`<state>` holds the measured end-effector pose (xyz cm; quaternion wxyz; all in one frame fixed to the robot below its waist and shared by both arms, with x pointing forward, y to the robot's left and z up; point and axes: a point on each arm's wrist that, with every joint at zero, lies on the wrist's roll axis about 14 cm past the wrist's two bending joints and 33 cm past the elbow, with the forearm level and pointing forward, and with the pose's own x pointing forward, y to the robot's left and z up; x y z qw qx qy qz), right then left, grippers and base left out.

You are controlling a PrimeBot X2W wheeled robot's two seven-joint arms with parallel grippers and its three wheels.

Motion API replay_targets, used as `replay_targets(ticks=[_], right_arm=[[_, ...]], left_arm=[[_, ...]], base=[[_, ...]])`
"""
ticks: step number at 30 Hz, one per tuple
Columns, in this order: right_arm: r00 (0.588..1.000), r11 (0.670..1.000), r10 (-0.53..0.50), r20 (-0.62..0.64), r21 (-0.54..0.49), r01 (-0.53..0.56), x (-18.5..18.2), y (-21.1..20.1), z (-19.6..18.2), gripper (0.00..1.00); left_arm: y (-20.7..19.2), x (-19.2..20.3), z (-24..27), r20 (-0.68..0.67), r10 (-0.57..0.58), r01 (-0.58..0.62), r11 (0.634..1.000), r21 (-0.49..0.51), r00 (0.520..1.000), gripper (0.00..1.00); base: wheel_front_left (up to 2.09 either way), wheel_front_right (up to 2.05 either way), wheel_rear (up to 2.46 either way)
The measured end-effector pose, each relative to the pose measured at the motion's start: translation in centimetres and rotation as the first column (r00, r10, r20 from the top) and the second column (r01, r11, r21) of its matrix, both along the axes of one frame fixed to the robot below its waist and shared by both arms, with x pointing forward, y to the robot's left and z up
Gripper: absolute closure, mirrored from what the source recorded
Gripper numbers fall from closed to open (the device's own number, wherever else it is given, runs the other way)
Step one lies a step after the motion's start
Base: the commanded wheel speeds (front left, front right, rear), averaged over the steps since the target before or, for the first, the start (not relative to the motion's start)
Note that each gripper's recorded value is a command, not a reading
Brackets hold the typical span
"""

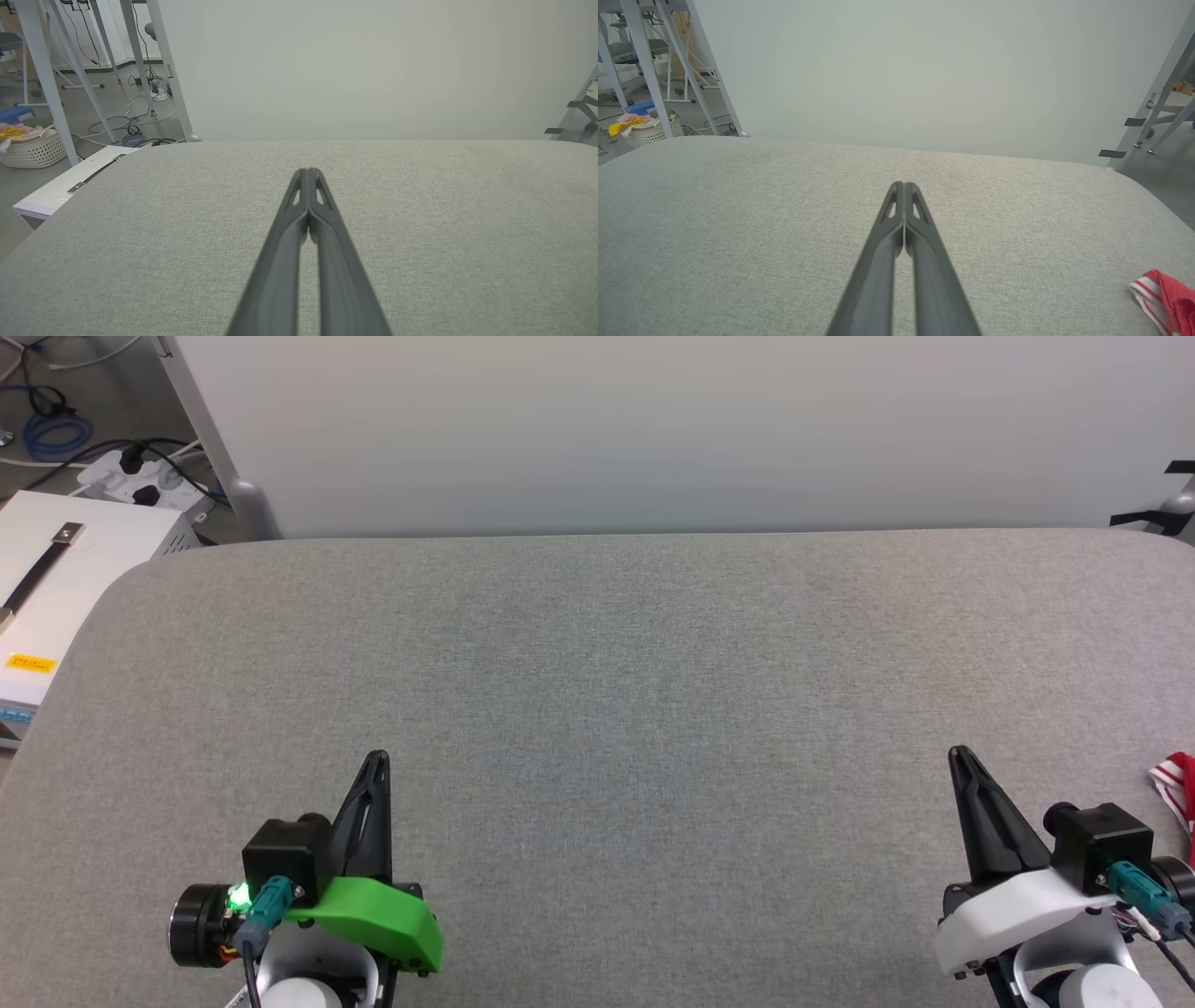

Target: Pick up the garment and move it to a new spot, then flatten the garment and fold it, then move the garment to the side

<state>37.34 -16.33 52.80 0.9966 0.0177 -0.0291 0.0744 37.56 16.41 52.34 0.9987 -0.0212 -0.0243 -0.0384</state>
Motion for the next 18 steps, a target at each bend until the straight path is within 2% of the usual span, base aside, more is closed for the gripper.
replay_targets(ticks=[18], right_arm=[[1.0,1.0,-0.004,-0.02,-0.028,0.004,-0.07,0.19,-0.08,1.0]], left_arm=[[0.31,0.0,0.19,-0.016,0.017,-0.017,0.999,0.029,1.0,1.0]], base=[[0.0,0.0,0.0]])
